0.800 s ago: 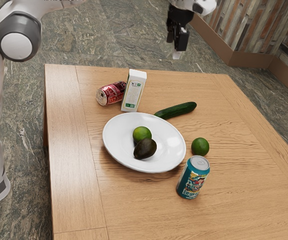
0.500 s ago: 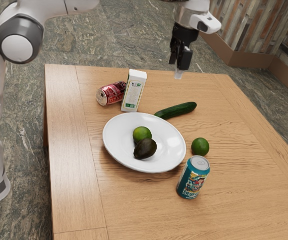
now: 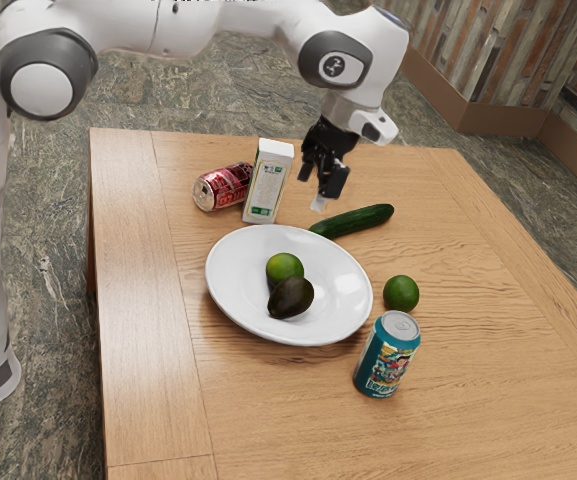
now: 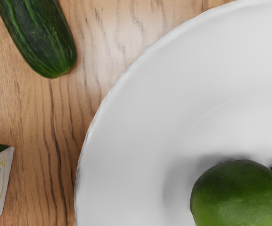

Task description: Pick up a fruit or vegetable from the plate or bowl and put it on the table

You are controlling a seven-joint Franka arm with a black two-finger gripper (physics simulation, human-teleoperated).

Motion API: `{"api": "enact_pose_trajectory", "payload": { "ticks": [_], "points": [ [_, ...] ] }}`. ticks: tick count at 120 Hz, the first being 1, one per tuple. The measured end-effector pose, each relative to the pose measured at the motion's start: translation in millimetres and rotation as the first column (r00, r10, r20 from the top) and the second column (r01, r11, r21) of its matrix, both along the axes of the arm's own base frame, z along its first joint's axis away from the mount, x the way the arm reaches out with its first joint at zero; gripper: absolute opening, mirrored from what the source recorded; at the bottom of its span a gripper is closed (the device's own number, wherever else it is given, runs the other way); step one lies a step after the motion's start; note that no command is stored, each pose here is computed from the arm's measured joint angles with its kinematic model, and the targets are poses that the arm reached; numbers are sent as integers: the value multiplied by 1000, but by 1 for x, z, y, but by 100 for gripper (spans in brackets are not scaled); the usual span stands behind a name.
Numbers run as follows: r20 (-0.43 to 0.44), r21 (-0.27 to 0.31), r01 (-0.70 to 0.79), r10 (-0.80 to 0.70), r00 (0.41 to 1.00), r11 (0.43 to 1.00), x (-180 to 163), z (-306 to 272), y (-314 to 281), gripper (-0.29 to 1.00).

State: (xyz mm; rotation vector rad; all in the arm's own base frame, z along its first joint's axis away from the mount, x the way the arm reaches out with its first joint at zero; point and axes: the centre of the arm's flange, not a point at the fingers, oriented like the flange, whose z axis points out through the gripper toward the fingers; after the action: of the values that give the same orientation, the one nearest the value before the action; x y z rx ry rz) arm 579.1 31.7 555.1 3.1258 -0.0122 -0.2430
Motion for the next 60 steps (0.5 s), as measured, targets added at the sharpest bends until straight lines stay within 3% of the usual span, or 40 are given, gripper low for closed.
{"api": "enact_pose_trajectory", "payload": {
  "ticks": [60],
  "points": [
    [9, -50, 66, -65, 998, 997, -7, -46, -34, 70]
  ]
}}
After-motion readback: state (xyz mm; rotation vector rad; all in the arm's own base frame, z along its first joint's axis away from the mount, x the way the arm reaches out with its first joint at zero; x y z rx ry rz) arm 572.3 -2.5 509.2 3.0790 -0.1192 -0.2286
